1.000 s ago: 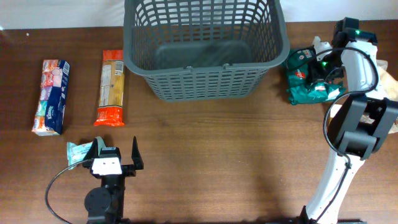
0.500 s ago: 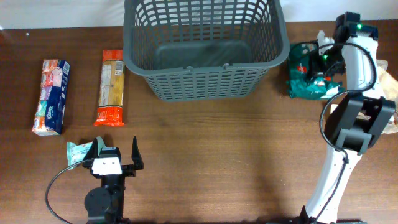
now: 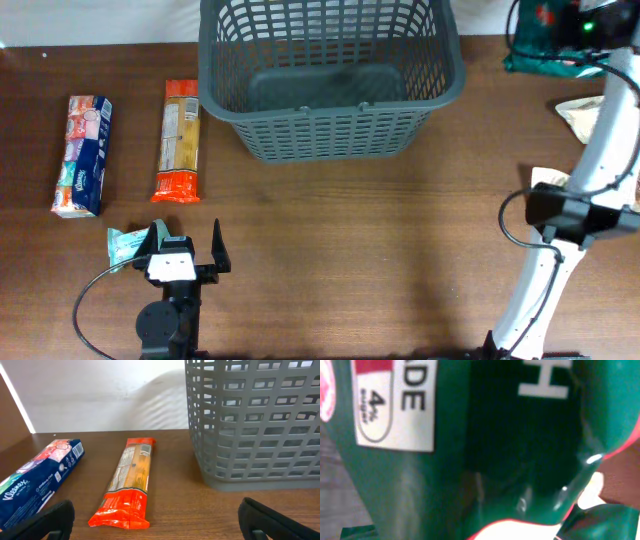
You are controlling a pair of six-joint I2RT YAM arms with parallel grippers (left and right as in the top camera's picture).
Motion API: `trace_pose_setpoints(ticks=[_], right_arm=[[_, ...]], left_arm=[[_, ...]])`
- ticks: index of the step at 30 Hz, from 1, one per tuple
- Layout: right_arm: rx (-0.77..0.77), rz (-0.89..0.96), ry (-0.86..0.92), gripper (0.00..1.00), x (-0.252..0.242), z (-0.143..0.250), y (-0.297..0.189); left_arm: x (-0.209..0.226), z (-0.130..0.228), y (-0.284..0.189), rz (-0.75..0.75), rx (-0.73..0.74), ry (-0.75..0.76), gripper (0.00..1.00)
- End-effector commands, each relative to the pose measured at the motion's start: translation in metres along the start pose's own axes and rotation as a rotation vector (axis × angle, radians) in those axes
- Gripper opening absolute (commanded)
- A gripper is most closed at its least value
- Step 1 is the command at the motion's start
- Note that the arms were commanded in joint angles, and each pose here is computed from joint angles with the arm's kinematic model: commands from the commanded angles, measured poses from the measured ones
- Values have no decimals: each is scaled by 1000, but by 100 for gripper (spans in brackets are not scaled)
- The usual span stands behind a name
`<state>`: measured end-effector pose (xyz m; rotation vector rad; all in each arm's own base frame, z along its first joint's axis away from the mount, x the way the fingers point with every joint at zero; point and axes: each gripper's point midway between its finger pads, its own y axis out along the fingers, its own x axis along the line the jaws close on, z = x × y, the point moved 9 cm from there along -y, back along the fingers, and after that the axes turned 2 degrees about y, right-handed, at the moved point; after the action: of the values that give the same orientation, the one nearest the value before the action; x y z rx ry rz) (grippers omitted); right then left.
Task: Pack container
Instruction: 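Lift the pouch and carry it left over the grey basket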
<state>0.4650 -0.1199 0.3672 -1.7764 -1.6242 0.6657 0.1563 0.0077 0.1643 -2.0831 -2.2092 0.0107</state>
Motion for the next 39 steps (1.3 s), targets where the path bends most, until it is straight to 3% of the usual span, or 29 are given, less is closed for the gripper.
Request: trace_pose_setpoints(ticks=[1, 11, 19, 28, 34, 39], right_arm=[[-202, -115, -27, 4, 30, -19, -79], [-470, -339, -203, 4, 117, -38, -156], [-531, -487, -310, 4, 187, -36, -171], [-319, -564, -355, 3, 240, -14, -113], [-186, -411, -267, 4, 247, -5, -49], [-98, -398, -231, 4, 250, 8, -13]], left_arm=[[0, 1, 0, 7, 2, 15, 99], [0, 1, 0, 7, 2, 15, 99], [0, 1, 0, 7, 2, 15, 99], [0, 1, 0, 7, 1, 15, 99], [0, 1, 0, 7, 1, 15, 99], [0, 1, 0, 7, 2, 15, 99]])
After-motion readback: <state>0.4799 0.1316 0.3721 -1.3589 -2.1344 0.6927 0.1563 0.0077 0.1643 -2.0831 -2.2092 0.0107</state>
